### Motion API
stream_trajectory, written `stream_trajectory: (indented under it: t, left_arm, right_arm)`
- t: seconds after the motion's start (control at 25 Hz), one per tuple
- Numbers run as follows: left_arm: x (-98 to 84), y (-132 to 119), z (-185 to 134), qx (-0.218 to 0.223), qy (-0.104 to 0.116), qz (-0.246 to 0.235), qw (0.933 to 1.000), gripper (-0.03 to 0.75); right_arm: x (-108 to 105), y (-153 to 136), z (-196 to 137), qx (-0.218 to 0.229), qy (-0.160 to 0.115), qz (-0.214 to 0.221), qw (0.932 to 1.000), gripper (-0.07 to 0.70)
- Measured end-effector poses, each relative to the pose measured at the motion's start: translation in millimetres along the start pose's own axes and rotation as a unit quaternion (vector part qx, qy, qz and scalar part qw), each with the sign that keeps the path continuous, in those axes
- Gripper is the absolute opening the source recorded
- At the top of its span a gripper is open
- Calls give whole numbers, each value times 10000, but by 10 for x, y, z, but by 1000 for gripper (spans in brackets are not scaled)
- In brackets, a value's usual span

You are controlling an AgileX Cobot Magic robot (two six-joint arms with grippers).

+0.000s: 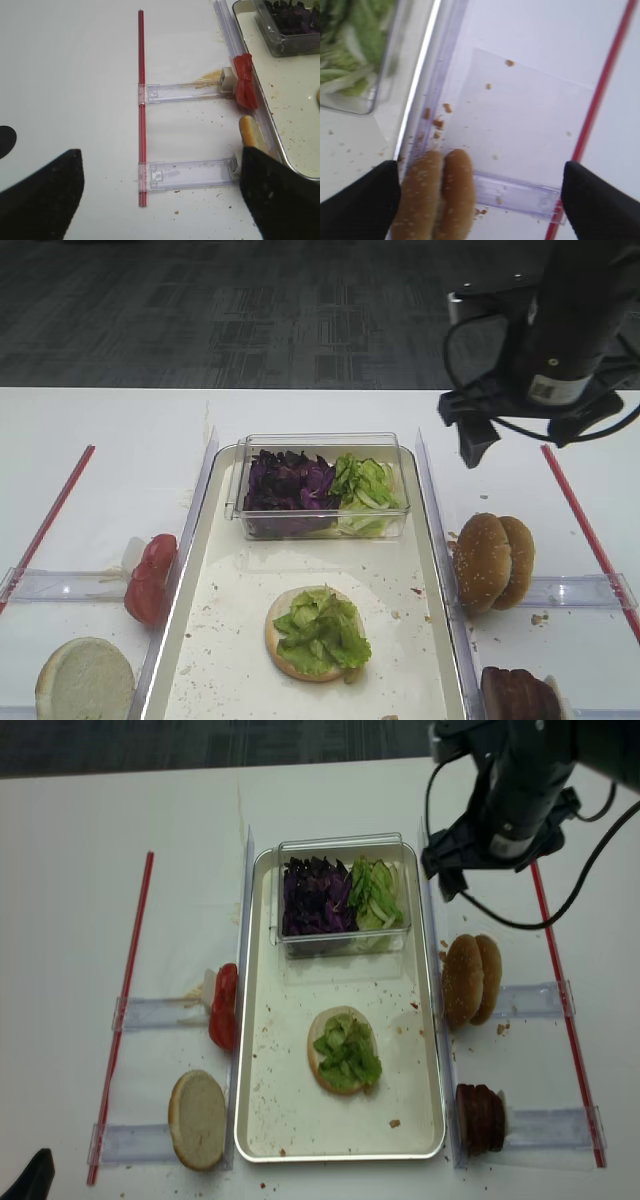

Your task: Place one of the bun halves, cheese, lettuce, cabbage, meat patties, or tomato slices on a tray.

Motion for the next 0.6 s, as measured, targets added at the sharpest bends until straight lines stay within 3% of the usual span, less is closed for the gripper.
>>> stream_trajectory:
  t: [0.2,0.36,0.6]
  left_arm:
    - [0,0,0,0,0,0,10000,616]
    - [0,0,0,0,0,0,10000,616]
    - [0,0,0,0,0,0,10000,616]
  right_arm:
    - [-564,-20,58,104,-585,-236,9980,678]
    - [-875,-20,45,191,-911,-345,9951,678]
    - [-985,-17,-12,361,-1057,-273,9934,678]
Point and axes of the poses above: a point on each arm's last joint axis where the gripper is mounted, y pointing back along that axis away from the gripper, x along the wrist's bending axis when the last joint is at zero, z = x × y, the point moved 9 cm from there along -y, pointing out along that axis toward the gripper, and after that the axes turned 12 degrees about -y, right-handed, at the moved point
